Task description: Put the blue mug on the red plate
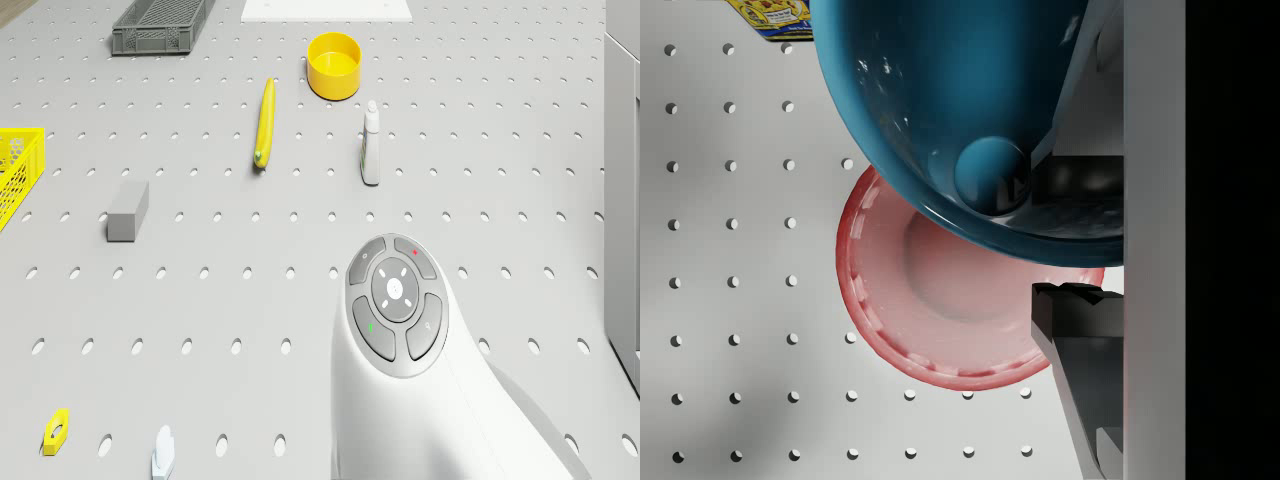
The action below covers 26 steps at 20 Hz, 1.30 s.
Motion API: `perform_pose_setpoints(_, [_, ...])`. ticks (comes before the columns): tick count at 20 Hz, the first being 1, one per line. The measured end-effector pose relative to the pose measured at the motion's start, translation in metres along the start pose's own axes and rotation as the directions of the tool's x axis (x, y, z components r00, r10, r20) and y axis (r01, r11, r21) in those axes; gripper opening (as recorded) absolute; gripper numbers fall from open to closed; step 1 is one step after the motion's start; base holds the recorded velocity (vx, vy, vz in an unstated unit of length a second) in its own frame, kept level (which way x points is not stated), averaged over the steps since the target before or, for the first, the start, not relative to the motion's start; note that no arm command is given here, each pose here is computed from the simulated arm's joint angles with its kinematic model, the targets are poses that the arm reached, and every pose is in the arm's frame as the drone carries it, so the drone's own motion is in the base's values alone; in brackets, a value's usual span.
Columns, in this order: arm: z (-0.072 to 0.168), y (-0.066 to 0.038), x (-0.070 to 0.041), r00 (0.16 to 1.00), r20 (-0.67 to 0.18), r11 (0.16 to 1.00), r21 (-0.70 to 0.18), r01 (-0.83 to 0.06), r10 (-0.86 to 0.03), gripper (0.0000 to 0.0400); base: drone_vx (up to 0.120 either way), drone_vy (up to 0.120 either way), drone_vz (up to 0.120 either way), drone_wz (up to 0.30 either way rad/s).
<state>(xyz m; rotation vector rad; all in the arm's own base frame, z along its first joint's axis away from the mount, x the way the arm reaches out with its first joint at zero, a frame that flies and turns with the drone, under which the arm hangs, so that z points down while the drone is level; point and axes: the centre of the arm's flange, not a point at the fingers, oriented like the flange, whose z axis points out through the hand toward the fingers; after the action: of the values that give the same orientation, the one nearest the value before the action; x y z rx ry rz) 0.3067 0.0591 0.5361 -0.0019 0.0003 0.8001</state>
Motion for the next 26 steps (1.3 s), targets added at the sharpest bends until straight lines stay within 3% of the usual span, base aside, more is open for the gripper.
perform_pose_setpoints(7, [0.026,0.016,0.016,0.998,0.002,0.998,0.001,0.057,-0.057,0.0104,0.000,0.000,0.000,0.000])
perform_pose_setpoints(26, [0.103,0.034,0.035,1.000,0.003,1.000,0.002,0.029,-0.029,0.0101,0.000,0.000,0.000,0.000])
